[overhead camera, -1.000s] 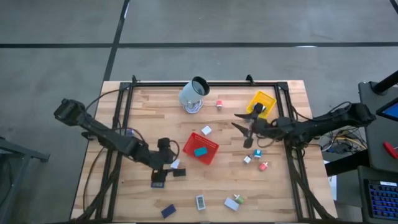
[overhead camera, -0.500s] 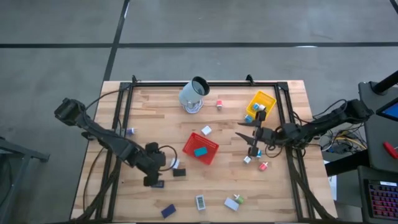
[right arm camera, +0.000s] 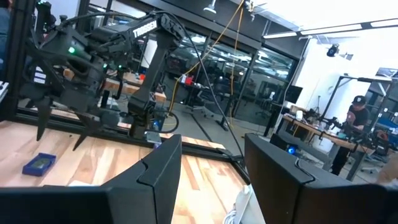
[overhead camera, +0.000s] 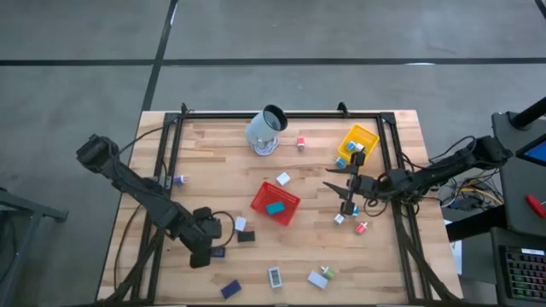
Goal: Pick & Place Office items
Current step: Put the top blue digital clock into the red basket
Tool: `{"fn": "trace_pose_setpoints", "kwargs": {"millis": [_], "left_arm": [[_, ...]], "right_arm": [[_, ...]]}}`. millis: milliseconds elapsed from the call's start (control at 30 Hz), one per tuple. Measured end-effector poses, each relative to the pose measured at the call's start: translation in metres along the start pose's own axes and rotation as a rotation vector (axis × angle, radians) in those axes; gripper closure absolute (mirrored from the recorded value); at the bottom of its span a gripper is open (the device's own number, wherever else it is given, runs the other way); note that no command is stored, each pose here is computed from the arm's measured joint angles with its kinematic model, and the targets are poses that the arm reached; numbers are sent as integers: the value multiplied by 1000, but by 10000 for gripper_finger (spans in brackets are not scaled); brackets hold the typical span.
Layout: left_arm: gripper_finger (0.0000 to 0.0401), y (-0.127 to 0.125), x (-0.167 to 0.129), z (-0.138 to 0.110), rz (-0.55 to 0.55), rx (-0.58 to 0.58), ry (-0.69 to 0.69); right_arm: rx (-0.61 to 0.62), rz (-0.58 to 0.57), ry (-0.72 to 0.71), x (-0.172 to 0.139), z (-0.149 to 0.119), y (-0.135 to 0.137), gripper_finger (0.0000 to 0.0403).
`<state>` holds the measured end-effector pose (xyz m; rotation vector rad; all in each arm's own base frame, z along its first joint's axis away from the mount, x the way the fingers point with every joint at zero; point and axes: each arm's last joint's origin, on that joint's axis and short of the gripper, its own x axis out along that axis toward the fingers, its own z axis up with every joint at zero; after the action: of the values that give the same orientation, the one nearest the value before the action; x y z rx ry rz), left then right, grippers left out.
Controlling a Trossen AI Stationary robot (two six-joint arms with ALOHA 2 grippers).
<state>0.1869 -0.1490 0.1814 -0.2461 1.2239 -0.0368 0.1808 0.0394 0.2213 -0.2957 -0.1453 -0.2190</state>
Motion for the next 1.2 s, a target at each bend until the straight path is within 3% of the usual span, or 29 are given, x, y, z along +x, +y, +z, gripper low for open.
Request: {"fn": "trace_pose_setpoints", "kwargs": {"millis": [200,367,700,1200], "left_arm": [[73,-2,25,-3,74,9,72],[73,-8,36,-3,73,13,130],[73,-21,50,1,22,22,108],[73,-22,58,-3,55,25,124]], "right_arm": [[-3,0,0,0,0,0,235],[-3,0,0,0,0,0,240],[-4,0,1,0,0,0,262],[-10,1,4,0,0,0,291]]}}
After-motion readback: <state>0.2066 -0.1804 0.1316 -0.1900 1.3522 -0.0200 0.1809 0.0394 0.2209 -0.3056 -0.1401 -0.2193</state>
